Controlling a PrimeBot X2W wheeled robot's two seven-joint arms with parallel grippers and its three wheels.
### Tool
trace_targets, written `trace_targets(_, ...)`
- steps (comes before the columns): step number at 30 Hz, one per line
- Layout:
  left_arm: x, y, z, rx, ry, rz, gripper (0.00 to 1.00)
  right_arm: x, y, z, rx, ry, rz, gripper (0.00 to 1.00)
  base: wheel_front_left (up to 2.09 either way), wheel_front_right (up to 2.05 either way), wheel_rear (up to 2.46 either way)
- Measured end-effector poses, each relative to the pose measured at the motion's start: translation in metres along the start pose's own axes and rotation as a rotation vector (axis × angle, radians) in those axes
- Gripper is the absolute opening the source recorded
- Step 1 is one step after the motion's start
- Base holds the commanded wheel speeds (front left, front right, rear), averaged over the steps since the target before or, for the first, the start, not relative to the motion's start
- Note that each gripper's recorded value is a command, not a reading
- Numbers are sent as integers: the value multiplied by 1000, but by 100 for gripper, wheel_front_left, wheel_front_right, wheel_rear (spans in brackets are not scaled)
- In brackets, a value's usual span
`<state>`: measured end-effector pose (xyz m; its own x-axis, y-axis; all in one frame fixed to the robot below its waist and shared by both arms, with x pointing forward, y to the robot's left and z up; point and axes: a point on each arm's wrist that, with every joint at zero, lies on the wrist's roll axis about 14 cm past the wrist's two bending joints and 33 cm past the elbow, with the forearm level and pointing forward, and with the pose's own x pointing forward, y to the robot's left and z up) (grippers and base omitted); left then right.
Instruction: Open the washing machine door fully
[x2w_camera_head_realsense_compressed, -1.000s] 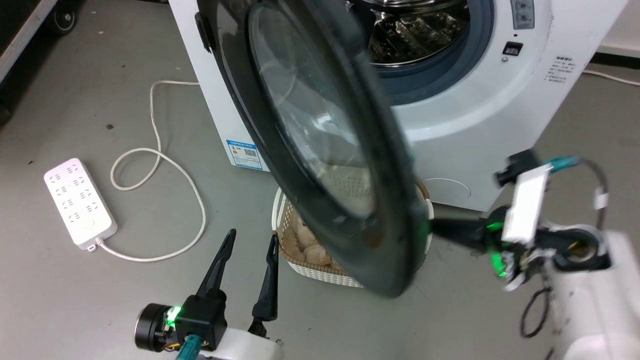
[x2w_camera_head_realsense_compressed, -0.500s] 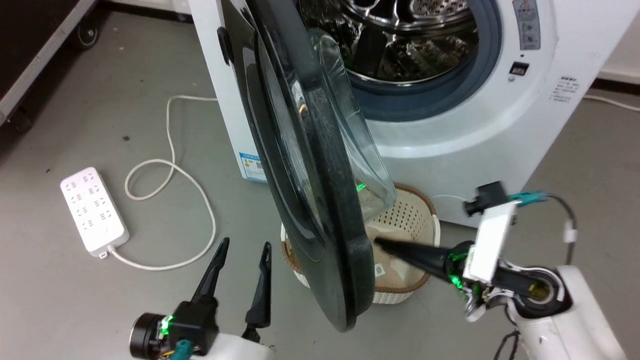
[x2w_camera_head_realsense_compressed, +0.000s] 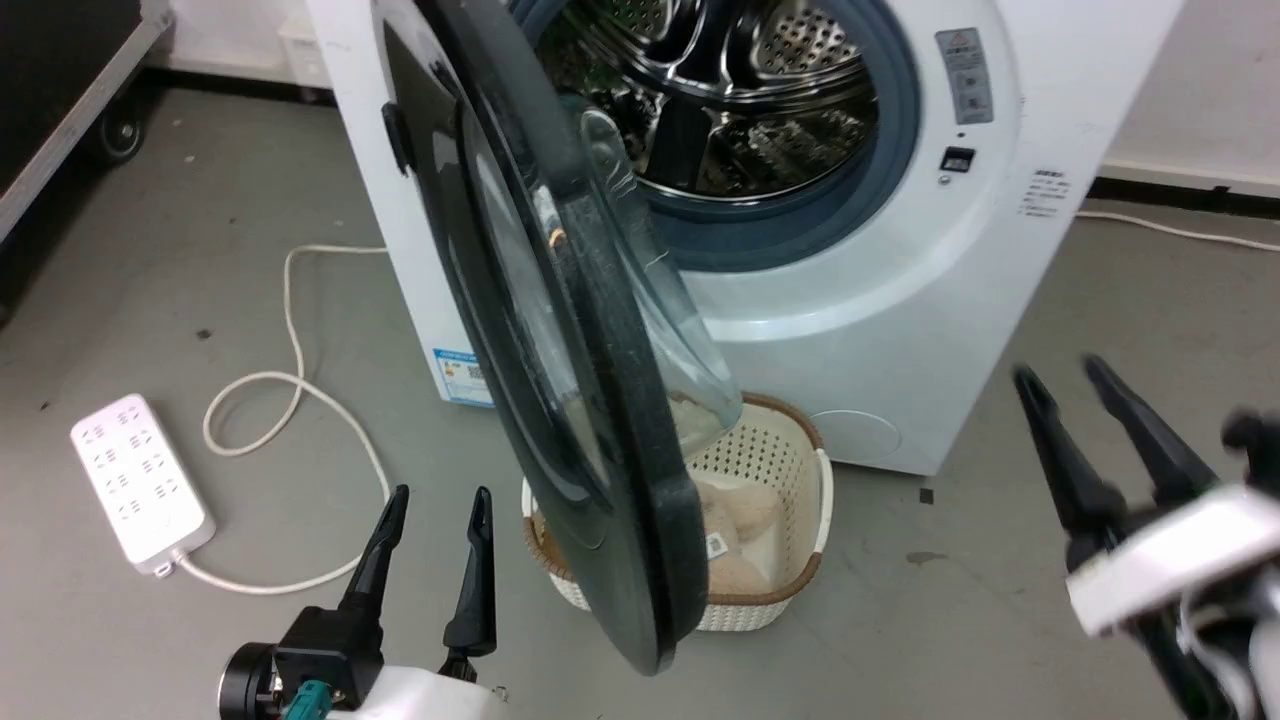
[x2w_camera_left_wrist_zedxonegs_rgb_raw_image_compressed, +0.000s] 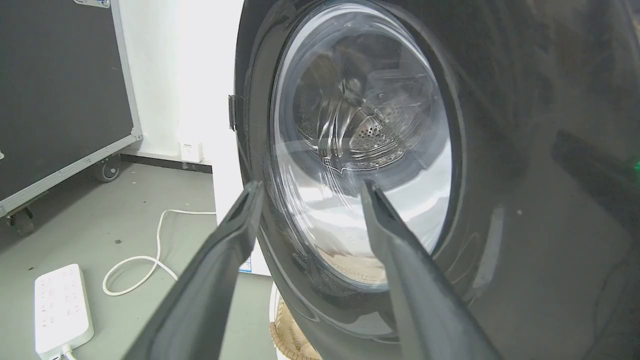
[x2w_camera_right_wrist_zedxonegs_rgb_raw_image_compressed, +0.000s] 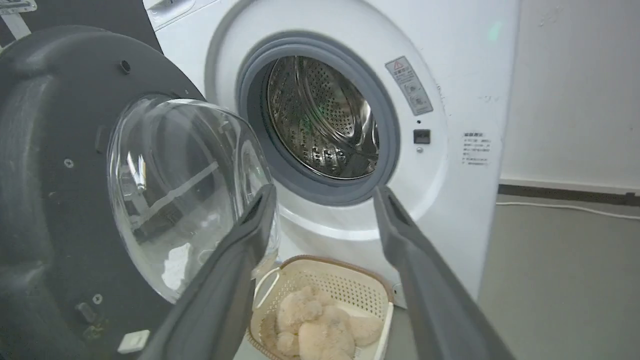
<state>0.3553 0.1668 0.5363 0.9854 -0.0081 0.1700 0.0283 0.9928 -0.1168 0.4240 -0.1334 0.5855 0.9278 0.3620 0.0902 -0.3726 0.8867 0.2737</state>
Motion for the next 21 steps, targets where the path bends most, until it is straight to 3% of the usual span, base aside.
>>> trace_targets(8,0,-7,4,-5,-13,-28,100,-49,-21,-2,-247,-161,-147,100,0,0,0)
trace_targets(15,-6,-14,-1,-2,3,-55,100,-80,-20,-23,-321,-143,-233,100,0,0,0)
trace_targets(21,-7,-18,-3,9,10,-68,100,-88,-20,-25,-318,-150,-258,100,0,0,0)
